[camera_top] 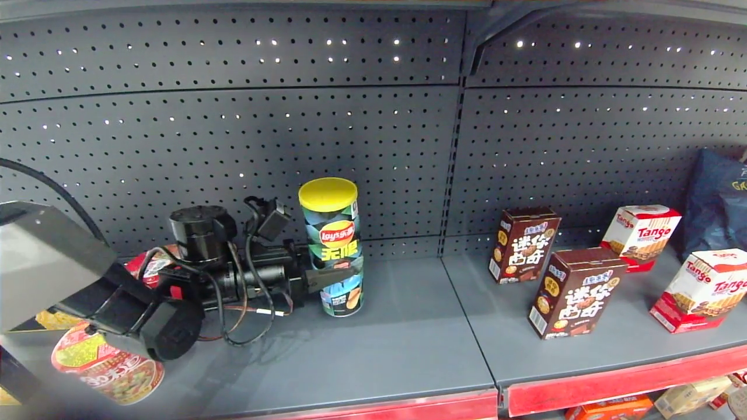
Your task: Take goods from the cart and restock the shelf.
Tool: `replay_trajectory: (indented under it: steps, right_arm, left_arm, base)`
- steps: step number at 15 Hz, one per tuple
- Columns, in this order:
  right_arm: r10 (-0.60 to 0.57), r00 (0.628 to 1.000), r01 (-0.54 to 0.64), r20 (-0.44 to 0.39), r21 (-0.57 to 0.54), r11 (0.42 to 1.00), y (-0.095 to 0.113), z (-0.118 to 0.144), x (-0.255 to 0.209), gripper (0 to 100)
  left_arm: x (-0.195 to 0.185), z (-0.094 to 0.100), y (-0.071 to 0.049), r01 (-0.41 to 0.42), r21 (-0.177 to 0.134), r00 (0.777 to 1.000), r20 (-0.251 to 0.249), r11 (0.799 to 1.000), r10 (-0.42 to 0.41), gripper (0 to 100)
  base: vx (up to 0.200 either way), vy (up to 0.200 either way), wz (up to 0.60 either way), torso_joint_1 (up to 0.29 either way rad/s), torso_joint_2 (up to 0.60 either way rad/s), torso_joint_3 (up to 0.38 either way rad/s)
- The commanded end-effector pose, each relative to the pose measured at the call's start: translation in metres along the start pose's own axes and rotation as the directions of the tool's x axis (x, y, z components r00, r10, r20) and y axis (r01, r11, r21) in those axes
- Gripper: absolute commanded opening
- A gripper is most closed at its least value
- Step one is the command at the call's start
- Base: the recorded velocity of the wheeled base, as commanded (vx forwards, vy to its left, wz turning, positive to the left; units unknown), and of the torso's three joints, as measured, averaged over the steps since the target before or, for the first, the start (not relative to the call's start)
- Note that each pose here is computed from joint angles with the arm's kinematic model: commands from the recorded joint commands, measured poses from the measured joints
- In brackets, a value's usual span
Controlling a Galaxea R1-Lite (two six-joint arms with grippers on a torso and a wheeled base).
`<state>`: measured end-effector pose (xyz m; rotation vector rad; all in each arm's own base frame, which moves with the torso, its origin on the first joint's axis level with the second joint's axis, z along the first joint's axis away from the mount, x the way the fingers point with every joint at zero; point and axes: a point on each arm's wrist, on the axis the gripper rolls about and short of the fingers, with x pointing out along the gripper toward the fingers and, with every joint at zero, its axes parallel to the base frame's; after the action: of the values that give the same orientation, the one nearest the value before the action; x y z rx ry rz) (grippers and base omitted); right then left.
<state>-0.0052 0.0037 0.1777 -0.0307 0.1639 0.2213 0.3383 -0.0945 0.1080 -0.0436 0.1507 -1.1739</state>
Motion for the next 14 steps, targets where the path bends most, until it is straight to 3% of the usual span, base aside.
replay_trajectory:
  steps: [1,4,7,9,14]
  right_arm:
    - [0.001,1.000,-0.001,-0.002,0.001,1.000,0.000,0.000,0.000,0]
    - [0.001,1.000,-0.001,-0.003,0.001,1.000,0.000,0.000,0.001,0]
    - [-0.001,1.000,0.001,0.003,0.000,1.000,0.000,0.001,0.000,0]
    - [-0.001,1.000,0.001,0.003,0.000,1.000,0.000,0.001,0.000,0]
    - [-0.001,1.000,0.001,0.001,0.000,1.000,0.000,0.000,0.000,0]
  left_arm:
    - [-0.018,0.021,-0.026,0.004,0.034,1.000,0.027,0.999,-0.004,0]
    - [-0.038,0.007,-0.054,0.004,0.021,1.000,0.018,1.000,-0.004,0]
    - [-0.051,-0.014,-0.074,0.006,0.011,1.000,0.013,1.000,-0.006,0]
    - [-0.057,-0.021,-0.083,0.006,-0.001,1.000,0.024,1.000,-0.006,0]
    - [-0.057,-0.028,-0.082,0.005,-0.016,0.999,0.034,1.000,-0.005,0]
  base:
    - [0.000,0.000,0.00,0.000,0.00,0.000]
    - [0.000,0.000,0.00,0.000,0.00,0.000]
    - [0.000,0.000,0.00,0.000,0.00,0.000]
    - [0.000,0.000,0.00,0.000,0.00,0.000]
    - [0.000,0.000,0.00,0.000,0.00,0.000]
